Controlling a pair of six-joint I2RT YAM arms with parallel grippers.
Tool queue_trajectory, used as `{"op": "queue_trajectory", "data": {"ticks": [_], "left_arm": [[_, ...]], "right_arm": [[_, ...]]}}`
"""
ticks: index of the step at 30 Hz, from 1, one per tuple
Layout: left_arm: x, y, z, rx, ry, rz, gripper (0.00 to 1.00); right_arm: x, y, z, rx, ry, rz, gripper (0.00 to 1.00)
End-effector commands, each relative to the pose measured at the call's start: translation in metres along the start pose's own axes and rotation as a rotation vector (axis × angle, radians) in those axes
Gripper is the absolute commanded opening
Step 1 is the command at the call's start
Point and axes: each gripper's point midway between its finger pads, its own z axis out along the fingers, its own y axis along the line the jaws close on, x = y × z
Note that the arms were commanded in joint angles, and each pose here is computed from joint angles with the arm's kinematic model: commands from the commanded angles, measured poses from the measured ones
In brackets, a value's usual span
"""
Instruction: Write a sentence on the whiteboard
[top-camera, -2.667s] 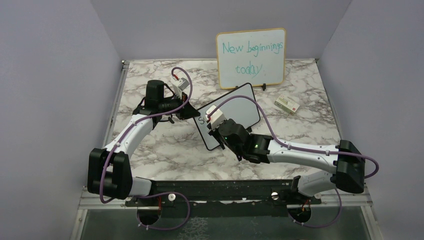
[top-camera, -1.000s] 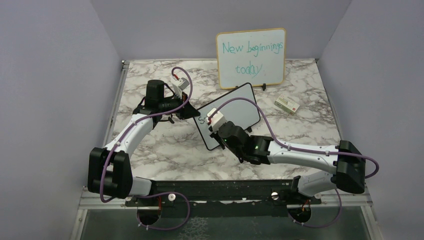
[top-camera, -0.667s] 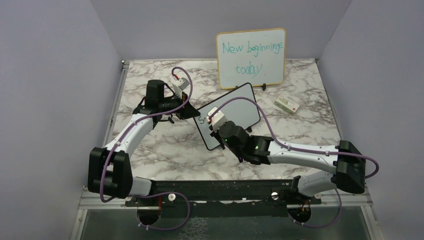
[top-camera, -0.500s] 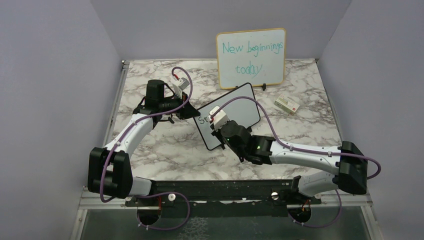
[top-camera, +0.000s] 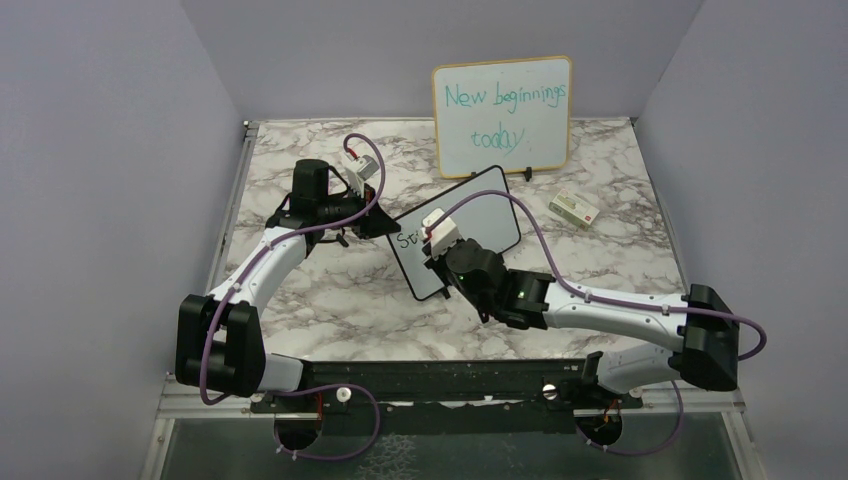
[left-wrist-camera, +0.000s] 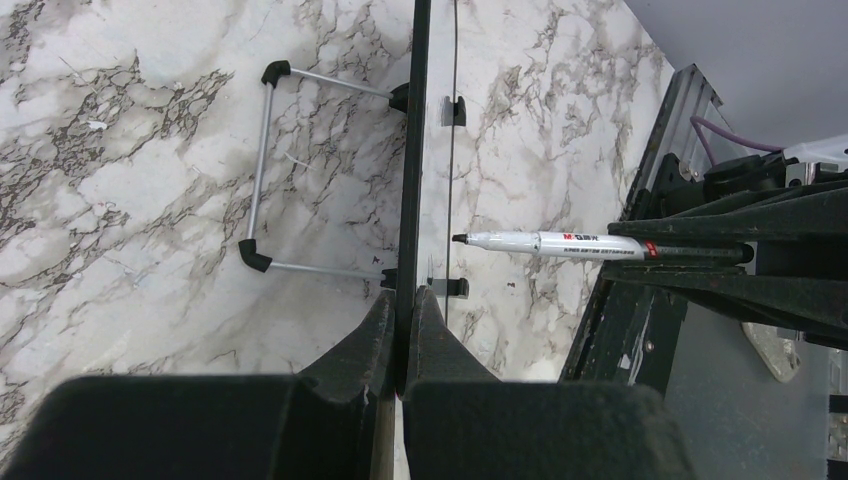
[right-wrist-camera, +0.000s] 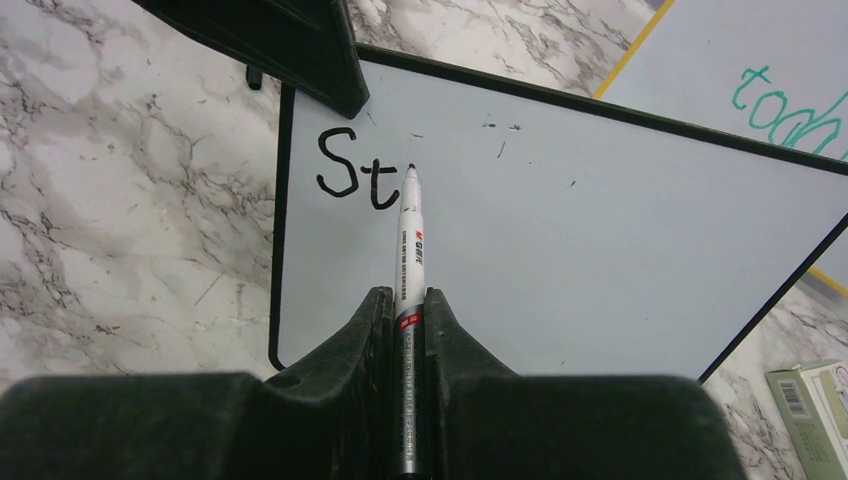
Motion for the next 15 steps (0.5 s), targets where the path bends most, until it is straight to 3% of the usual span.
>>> {"op": "queue_trajectory", "data": {"ticks": [1,15], "left_arm": [[0.0356,0.0137,0.0075,-0.060,0.107,-0.052,0.00],[0.0361,0.0133,0.0073,-0.059,0.109,-0.052,0.00]], "right_arm": [[-0.0068,-0.0012,0.0056,0.012,-0.028,0.008,0.00],[-0.0009,-0.0003,0.0122,0.016,-0.011,-0.002,0.00]]}}
